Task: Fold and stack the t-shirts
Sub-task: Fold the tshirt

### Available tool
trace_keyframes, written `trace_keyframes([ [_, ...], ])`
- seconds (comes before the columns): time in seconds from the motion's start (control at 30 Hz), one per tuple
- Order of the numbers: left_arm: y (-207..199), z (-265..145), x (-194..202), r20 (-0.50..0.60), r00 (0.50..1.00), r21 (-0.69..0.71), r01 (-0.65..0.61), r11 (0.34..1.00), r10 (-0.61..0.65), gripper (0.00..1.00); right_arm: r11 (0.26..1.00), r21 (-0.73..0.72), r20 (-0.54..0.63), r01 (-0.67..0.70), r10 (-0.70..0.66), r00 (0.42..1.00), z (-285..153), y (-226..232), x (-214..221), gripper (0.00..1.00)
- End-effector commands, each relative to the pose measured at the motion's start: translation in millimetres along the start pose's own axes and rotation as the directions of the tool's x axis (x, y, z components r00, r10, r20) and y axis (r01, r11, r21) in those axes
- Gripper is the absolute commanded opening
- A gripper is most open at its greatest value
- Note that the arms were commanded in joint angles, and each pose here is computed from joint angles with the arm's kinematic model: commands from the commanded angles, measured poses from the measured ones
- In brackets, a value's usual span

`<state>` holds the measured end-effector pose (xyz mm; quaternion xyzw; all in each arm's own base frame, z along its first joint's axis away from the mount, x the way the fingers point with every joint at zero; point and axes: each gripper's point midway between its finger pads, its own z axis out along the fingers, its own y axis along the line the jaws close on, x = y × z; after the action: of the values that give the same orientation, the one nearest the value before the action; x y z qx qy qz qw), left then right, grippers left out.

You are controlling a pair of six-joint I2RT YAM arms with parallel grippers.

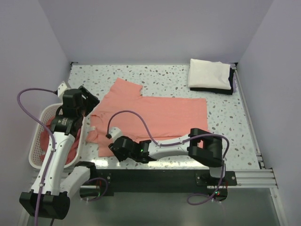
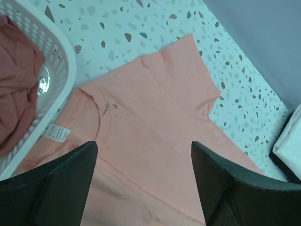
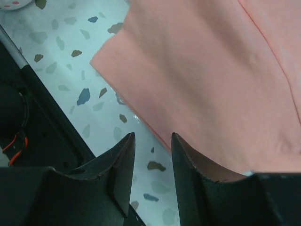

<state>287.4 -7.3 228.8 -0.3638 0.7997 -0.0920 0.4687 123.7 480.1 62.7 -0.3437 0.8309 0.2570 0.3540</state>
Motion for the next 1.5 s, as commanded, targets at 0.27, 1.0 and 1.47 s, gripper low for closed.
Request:
trace_keyframes([
  [0.27,-15,-1,-35,0.054,0.998,0.025,-0.038,0.999,0.037,0.86,0.983,-0.011,0.077,0.184,-0.183,0.980,41,34,-25,0.44],
  [1.0,-2,37,-14,-0.050,0.997,0.039,-0.048,0.998,0.050,0.85,0.979,0.066,0.036,0.191,-0.194,0.980,54,8,-34,0.04],
  [1.47,4,53,15,-0.133,0.988,0.069,-0.071,0.995,0.080,0.85,0.994,-0.093,0.052,0.051,-0.046,0.998,29,-20,-114,0.02],
])
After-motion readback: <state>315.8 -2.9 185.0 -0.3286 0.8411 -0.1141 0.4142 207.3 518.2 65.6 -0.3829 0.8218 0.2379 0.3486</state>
